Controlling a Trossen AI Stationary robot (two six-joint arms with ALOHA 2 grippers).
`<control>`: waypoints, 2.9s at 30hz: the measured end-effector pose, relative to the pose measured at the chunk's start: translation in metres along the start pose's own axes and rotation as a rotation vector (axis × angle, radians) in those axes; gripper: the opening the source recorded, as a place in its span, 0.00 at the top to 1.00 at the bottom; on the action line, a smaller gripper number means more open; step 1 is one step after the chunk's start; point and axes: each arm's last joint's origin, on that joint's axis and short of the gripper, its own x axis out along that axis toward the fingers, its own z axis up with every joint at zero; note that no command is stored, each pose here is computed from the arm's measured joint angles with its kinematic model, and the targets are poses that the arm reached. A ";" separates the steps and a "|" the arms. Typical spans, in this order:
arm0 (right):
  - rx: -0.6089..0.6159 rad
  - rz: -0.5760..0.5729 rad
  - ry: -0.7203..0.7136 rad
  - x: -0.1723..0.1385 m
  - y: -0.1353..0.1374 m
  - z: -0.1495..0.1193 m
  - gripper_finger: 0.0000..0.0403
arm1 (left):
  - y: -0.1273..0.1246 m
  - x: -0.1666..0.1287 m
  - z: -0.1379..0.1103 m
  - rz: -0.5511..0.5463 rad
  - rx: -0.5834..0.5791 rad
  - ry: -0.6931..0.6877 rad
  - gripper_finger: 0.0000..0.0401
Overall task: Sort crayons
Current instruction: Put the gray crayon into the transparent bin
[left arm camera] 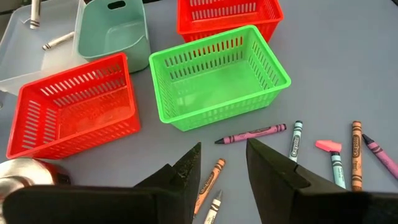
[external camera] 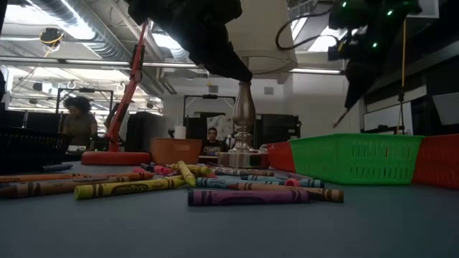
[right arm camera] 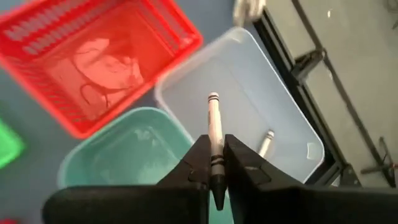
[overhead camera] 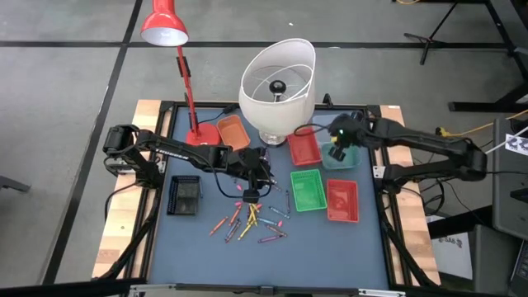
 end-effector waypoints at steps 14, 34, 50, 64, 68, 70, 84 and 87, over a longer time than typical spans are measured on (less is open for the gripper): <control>0.243 0.012 0.132 0.044 -0.061 -0.003 0.94 | 0.000 0.000 0.000 0.000 0.000 0.000 0.72; 0.289 0.036 0.290 0.086 -0.071 -0.006 0.94 | 0.000 0.000 0.000 -0.001 0.000 0.000 0.72; 0.289 0.037 0.290 0.086 -0.071 -0.006 0.83 | 0.027 -0.001 -0.016 0.072 -0.075 0.126 0.72; 0.288 0.037 0.291 0.086 -0.071 -0.007 0.66 | 0.052 -0.001 -0.067 0.123 -0.206 0.334 0.72; 0.289 0.037 0.291 0.086 -0.071 -0.006 0.66 | 0.050 0.002 -0.086 0.118 -0.213 0.357 0.72; 0.289 0.037 0.291 0.086 -0.071 -0.006 0.66 | 0.048 0.003 -0.095 0.117 -0.213 0.361 0.72; 0.289 0.038 0.291 0.086 -0.071 -0.006 0.66 | 0.038 0.008 -0.128 0.068 -0.217 0.287 0.72; 0.289 0.038 0.291 0.086 -0.071 -0.006 0.66 | 0.037 0.008 -0.133 0.049 -0.212 0.271 0.72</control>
